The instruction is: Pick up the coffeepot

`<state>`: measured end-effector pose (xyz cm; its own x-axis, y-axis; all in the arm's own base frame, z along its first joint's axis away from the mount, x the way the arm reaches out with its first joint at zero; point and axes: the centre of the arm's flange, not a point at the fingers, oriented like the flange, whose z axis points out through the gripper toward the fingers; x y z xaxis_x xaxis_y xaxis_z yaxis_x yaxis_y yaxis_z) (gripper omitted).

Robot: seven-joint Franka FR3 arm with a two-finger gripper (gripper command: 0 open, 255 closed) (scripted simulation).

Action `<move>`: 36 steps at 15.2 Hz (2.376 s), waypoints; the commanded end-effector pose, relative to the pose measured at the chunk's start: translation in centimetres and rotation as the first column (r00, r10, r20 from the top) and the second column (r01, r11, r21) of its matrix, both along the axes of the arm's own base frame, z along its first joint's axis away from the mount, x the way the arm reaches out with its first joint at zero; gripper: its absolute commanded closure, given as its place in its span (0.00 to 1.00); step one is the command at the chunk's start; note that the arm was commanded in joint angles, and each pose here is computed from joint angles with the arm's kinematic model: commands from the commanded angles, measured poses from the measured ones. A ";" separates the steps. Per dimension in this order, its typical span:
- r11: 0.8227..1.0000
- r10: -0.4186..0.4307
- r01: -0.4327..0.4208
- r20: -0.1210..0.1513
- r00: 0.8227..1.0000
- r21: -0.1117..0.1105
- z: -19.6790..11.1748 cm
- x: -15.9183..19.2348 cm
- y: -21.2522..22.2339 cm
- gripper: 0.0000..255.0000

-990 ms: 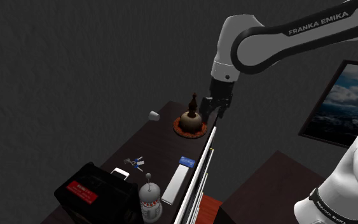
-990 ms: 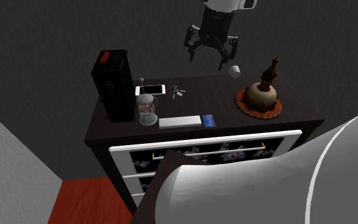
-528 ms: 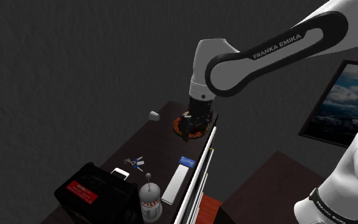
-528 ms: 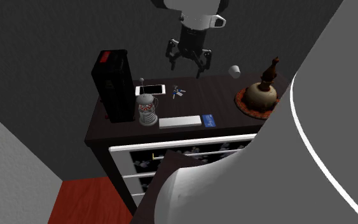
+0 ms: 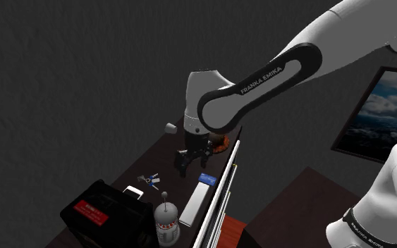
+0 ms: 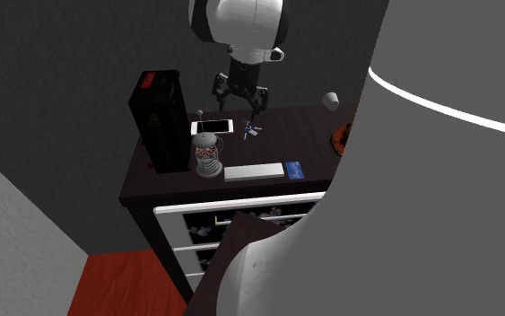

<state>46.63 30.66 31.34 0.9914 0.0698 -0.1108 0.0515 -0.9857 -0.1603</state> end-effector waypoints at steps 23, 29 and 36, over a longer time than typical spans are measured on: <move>0.999 0.034 -0.032 -0.079 0.996 0.033 -14.4 2.9 12.1 1.00; 0.999 0.035 -0.032 -0.079 0.996 0.033 -14.4 3.2 11.9 1.00; 0.999 0.035 -0.032 -0.079 0.996 0.033 -11.8 2.9 12.0 1.00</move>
<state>49.44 42.48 18.96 0.9761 0.1069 -0.1892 0.0696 -0.9786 -0.1937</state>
